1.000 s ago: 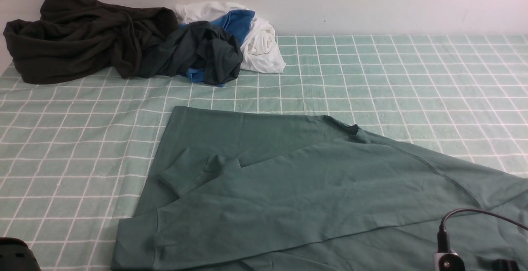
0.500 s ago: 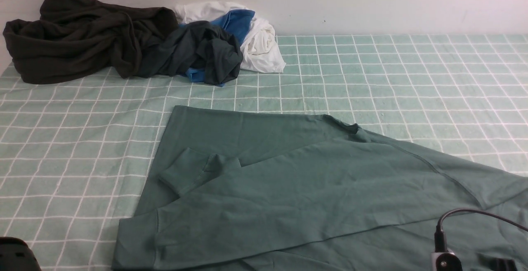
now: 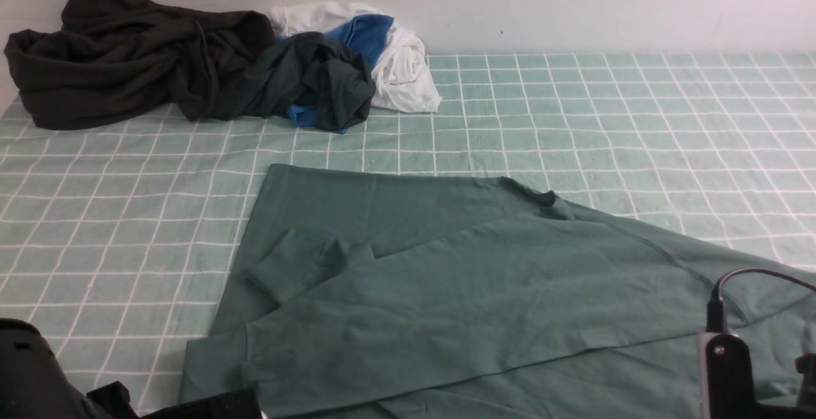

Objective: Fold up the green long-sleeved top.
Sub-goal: Use both arms simultaneously to clamp the lower edge of the clothing fabric, then use both arms to drag the lower edge of the fabric forward and fold it over the upper edge

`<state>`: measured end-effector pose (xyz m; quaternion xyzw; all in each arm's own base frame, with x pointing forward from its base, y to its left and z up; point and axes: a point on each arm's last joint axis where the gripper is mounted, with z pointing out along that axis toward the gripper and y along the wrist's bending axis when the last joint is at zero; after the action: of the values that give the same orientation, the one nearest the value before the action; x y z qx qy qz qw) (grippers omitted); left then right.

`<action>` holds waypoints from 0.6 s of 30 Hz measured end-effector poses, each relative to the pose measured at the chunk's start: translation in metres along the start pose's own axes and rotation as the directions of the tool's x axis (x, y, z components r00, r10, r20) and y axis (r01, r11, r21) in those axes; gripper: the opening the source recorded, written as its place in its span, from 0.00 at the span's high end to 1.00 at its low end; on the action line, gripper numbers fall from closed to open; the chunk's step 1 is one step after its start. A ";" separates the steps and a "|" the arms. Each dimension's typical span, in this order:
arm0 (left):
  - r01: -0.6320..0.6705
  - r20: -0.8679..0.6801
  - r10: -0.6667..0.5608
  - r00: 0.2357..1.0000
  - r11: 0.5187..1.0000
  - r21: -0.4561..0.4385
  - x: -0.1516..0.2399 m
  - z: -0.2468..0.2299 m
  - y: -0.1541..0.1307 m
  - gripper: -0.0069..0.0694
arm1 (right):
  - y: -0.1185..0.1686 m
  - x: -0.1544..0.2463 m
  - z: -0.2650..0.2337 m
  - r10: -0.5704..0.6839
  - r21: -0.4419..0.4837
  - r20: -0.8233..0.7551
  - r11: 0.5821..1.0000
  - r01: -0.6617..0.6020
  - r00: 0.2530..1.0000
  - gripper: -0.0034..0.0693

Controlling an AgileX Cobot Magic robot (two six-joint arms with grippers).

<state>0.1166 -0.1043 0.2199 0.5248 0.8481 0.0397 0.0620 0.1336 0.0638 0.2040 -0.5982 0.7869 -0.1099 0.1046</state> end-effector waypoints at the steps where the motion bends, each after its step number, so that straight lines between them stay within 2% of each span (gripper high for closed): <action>1: 0.009 -0.001 -0.009 1.000 1.000 -0.002 0.001 0.000 0.002 0.90 | 0.001 0.000 0.000 0.006 -0.006 0.004 1.000 -0.006 1.000 0.94; 6: 0.086 -0.015 -0.086 0.996 0.996 -0.020 0.006 0.001 0.015 0.90 | 0.001 -0.001 -0.002 0.020 -0.025 0.001 0.999 -0.020 1.000 0.94; 10: 0.157 -0.006 -0.158 0.987 0.987 -0.033 0.009 -0.002 0.027 0.90 | -0.007 -0.003 -0.010 0.025 0.009 -0.008 1.000 -0.024 1.000 0.94; 13: 0.227 0.053 -0.224 0.973 0.972 -0.063 0.005 -0.017 0.045 0.90 | -0.029 -0.009 -0.028 0.063 0.099 0.028 0.993 -0.065 0.998 0.94; 18: 0.263 0.214 -0.229 0.950 0.953 -0.148 -0.018 -0.048 0.083 0.90 | -0.074 -0.014 -0.053 0.149 0.240 0.135 0.954 -0.178 0.980 0.94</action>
<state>0.1905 -0.0838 0.2797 0.4085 0.8901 0.0546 0.1947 0.1895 0.0610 0.2766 -0.5181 0.8061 -0.1649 0.2334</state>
